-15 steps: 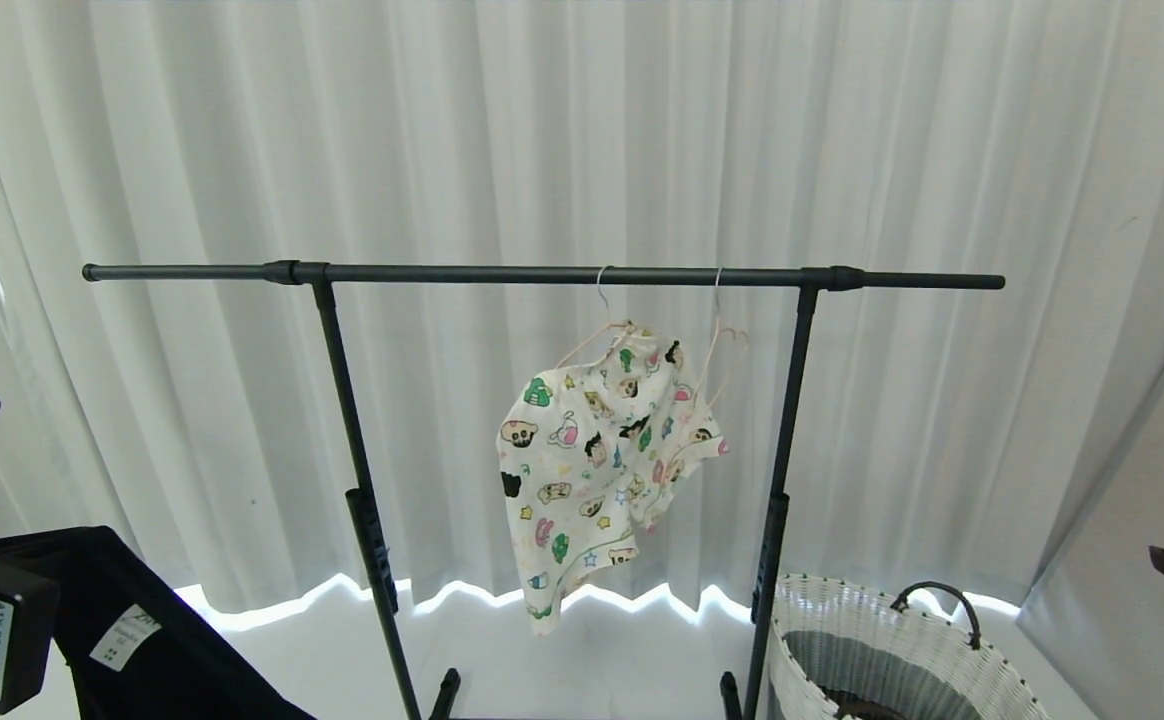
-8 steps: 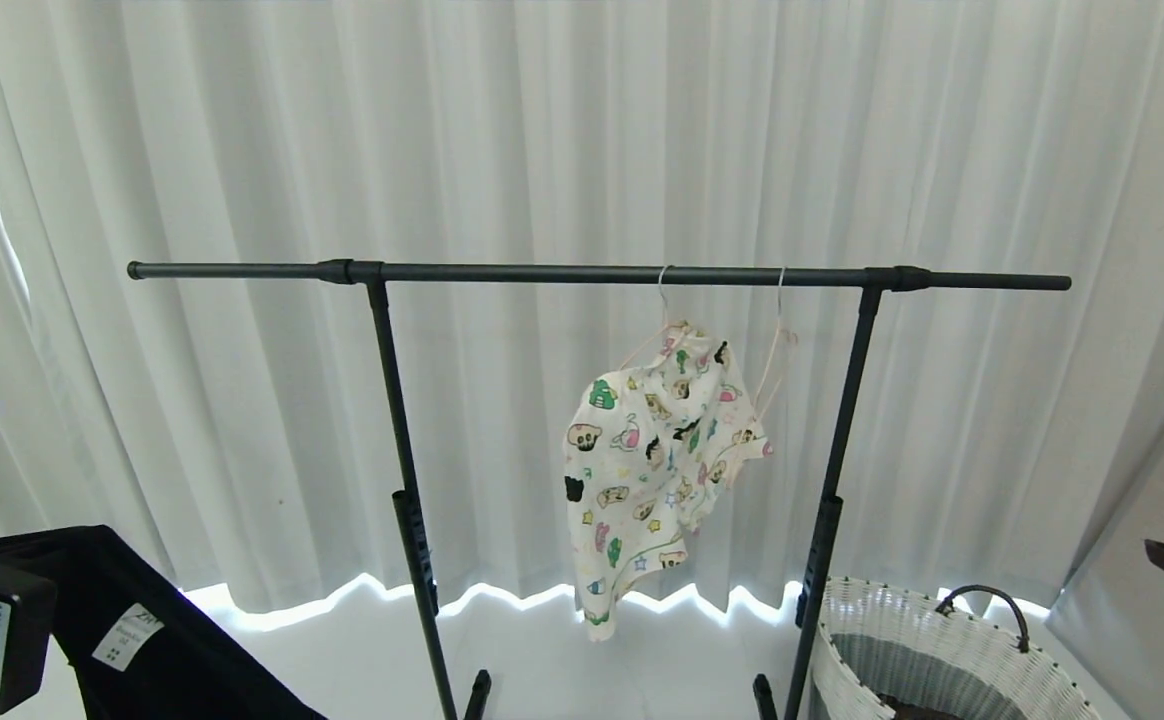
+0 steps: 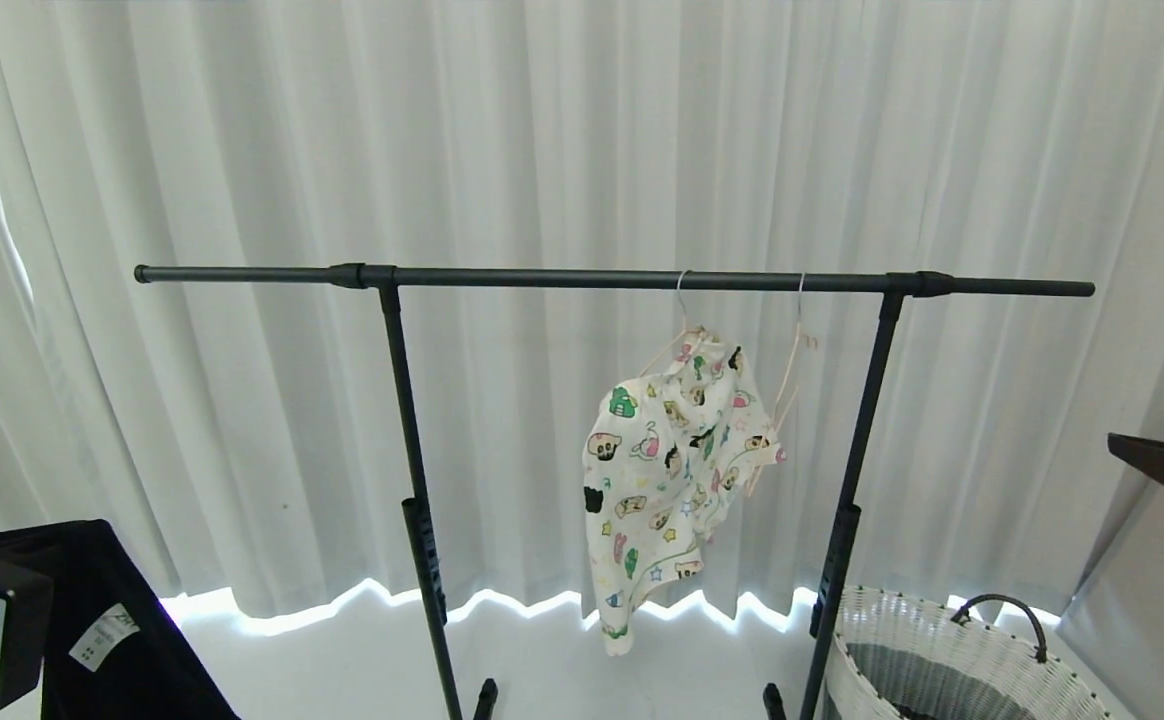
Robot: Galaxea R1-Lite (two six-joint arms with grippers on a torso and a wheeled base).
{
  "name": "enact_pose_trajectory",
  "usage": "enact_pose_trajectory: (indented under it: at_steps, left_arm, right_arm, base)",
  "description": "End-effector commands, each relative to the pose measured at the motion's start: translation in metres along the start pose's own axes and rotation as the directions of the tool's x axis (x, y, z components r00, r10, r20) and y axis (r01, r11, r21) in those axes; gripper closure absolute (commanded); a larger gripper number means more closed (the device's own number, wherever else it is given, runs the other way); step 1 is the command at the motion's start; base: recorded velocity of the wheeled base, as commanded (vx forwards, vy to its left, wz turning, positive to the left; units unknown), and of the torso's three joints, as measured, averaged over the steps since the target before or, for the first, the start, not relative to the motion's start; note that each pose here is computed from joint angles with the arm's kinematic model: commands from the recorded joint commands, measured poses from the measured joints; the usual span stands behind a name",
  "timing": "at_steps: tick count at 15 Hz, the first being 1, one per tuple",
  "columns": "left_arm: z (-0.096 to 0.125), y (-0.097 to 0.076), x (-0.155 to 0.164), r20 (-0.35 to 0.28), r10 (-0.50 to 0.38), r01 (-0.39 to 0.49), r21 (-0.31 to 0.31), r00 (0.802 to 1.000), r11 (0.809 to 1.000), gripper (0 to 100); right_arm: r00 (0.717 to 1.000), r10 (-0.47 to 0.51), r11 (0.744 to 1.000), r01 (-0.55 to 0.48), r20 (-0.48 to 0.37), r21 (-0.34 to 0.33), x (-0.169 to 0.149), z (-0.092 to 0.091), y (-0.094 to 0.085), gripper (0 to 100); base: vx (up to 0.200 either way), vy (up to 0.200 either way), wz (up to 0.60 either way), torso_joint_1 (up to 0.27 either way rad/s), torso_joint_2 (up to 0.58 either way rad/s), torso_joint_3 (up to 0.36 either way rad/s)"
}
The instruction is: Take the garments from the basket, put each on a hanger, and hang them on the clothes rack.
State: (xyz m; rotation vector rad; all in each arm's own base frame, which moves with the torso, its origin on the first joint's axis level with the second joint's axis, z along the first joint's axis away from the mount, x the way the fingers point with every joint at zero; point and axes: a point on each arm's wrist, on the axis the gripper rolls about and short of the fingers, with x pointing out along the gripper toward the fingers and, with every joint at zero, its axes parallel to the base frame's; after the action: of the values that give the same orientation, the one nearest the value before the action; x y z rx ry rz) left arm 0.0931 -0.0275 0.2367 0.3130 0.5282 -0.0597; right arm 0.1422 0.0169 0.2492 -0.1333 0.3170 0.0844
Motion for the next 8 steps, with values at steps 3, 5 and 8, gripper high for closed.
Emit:
enact_pose_trajectory:
  at_steps: [3,5,8]
  left_arm:
    - [0.0,-0.001,0.001,-0.003,-0.003,0.003,0.003,1.0,1.0,100]
    - [0.0,-0.001,0.001,-0.003,-0.003,0.003,0.003,1.0,1.0,100]
    - [0.0,-0.001,0.001,-0.004,-0.003,0.003,0.003,1.0,1.0,100]
  right_arm:
    - [1.0,0.013,0.999,-0.013,-0.003,0.041,0.015,0.014,0.002,0]
    - [1.0,0.03,0.999,-0.03,-0.004,0.038,0.013,0.013,0.005,0]
    - [0.997,0.072,0.997,-0.072,-0.003,0.032,0.012,0.013,0.012,0]
  base:
    - [0.2,0.0,0.0,0.01,0.0,0.001]
    - [0.2,0.0,0.0,0.0,0.0,0.0]
    - [0.2,0.0,0.0,0.004,0.0,0.006]
